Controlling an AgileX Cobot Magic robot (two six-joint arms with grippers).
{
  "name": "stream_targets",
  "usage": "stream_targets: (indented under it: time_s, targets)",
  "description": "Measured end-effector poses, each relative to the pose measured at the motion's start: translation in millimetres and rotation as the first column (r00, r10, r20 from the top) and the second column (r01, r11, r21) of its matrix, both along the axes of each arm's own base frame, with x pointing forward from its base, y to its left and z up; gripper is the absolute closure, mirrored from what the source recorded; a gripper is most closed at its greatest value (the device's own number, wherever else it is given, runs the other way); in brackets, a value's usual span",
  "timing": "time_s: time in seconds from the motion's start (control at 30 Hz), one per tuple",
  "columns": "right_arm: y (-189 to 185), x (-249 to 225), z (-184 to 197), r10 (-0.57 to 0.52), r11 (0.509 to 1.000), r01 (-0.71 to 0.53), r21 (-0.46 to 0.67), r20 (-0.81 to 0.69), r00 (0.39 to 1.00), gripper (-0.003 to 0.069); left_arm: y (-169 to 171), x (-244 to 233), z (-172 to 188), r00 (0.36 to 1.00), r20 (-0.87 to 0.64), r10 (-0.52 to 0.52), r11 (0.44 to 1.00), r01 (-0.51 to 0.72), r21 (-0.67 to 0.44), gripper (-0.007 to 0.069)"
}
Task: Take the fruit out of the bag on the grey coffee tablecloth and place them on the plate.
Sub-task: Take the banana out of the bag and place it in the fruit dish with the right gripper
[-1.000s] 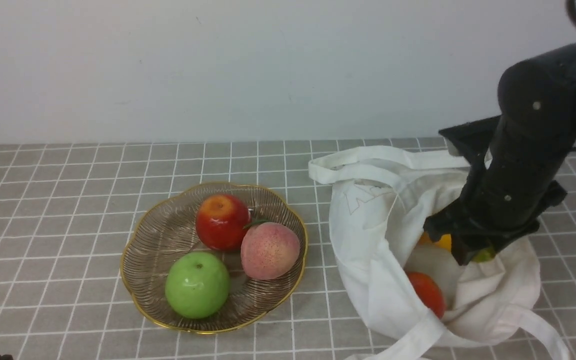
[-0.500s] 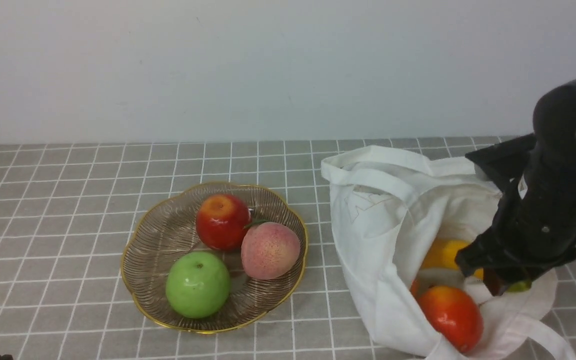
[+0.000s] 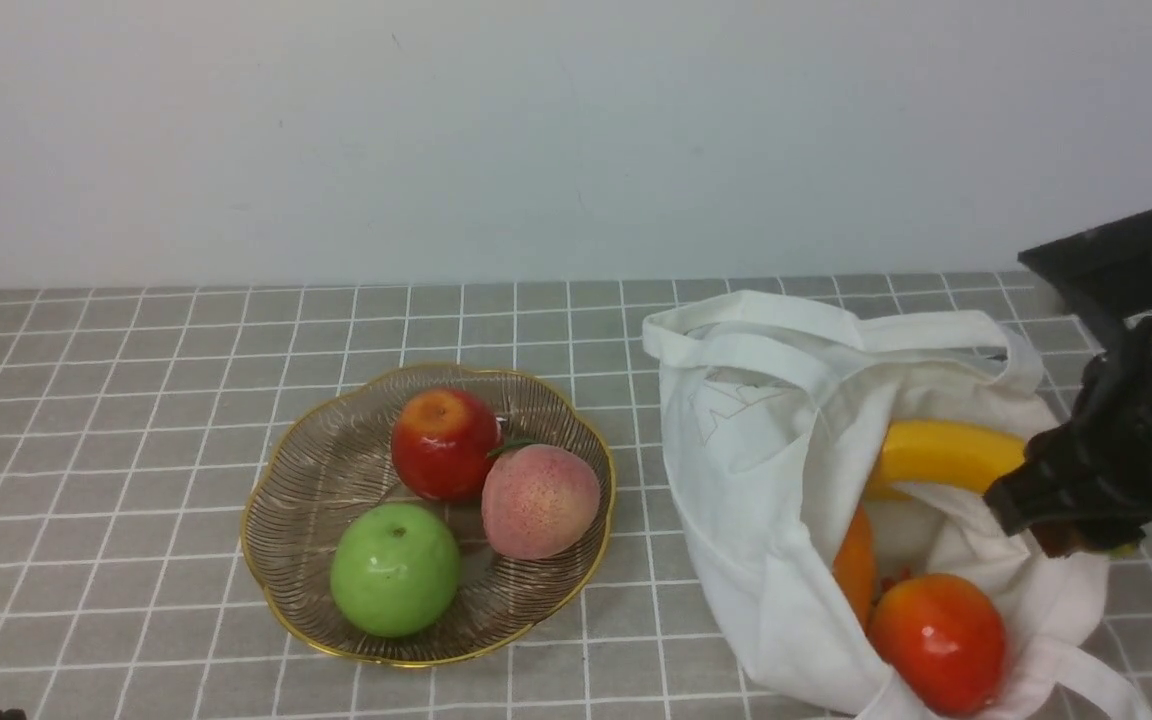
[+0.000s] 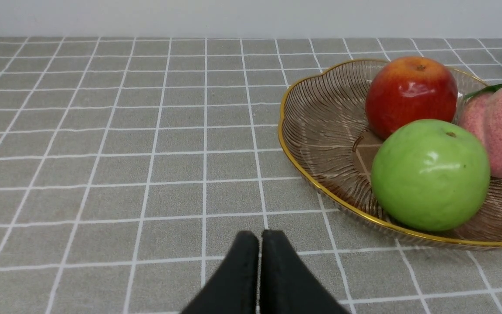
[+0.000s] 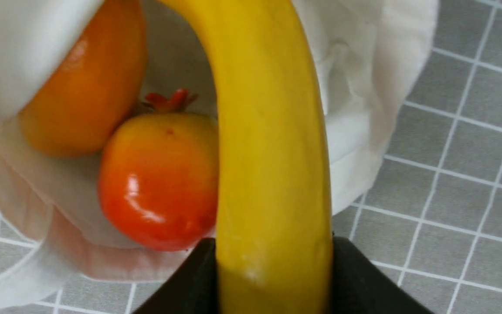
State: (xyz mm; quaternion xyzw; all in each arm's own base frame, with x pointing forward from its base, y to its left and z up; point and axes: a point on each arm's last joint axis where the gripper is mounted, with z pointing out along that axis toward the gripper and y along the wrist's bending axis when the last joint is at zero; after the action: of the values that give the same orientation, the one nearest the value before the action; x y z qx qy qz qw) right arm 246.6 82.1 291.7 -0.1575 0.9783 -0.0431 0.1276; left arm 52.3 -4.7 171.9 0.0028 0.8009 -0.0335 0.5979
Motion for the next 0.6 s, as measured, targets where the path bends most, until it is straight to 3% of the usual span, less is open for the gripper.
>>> stream_targets:
  time_s: [0.37,0.6]
  targets:
    - [-34.9,3.1,7.3,-0.149,0.987,0.148,0.056,0.009,0.989,0.0377,0.0,0.0,0.0,1.000,0.000,0.000,1.000,0.000,0.000,0.0633]
    - [-33.3,-19.0,31.8,-0.139,0.976,0.126,0.177,0.063,0.988,0.0377,0.0,0.0,0.0,1.000,0.000,0.000,1.000,0.000,0.000,0.0633]
